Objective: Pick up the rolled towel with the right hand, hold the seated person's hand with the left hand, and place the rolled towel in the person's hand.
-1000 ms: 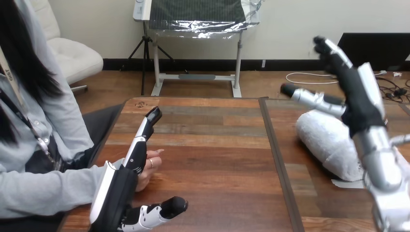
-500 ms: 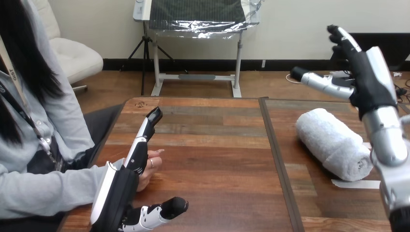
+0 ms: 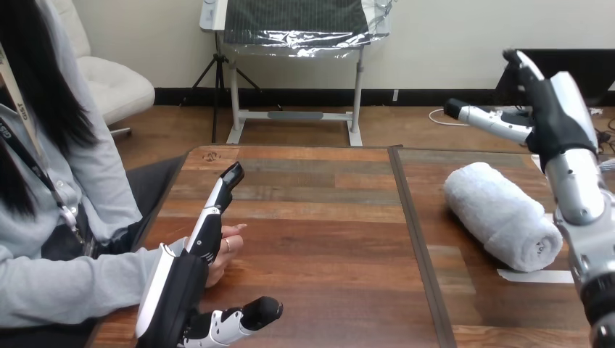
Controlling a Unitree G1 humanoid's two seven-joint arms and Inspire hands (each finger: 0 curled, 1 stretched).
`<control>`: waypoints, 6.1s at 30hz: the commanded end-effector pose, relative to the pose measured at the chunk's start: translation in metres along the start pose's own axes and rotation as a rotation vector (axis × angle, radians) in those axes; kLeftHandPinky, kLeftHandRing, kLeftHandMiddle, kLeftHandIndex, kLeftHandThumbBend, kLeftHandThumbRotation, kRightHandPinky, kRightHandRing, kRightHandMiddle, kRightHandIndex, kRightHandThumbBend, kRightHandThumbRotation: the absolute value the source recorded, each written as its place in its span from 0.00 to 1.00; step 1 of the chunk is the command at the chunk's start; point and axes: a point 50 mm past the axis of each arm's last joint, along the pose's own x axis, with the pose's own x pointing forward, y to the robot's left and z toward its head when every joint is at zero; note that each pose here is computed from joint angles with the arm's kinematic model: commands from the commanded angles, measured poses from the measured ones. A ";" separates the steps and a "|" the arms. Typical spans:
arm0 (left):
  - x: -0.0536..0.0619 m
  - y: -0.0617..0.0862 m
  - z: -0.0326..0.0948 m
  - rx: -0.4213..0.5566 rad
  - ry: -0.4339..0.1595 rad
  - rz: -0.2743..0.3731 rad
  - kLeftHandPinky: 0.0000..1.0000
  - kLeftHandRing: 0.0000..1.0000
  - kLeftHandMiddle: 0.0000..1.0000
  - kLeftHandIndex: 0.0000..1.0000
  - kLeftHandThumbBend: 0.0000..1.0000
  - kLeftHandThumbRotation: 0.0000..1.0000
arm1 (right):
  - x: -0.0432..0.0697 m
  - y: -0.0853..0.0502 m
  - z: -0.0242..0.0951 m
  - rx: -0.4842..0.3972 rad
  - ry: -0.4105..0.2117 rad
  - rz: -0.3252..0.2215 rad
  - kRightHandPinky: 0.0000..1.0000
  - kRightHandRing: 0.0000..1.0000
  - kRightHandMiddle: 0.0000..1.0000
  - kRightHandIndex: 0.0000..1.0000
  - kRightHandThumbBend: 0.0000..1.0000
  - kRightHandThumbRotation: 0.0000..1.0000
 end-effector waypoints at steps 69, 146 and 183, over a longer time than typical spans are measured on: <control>-0.007 0.012 0.022 0.029 -0.137 0.042 0.98 0.99 0.99 0.97 1.00 0.71 | 0.014 -0.012 -0.031 -0.423 0.445 0.106 0.95 1.00 0.99 0.98 1.00 0.63; -0.023 0.022 0.057 0.072 -0.240 0.087 0.85 0.92 0.94 0.92 1.00 0.69 | -0.020 0.040 -0.072 -0.541 0.519 0.249 0.10 0.73 0.77 0.75 0.93 0.50; -0.023 0.023 0.057 0.071 -0.268 0.072 0.83 0.92 0.94 0.92 1.00 0.69 | -0.025 0.045 -0.075 -0.460 0.451 0.155 0.41 0.55 0.60 0.54 0.88 0.00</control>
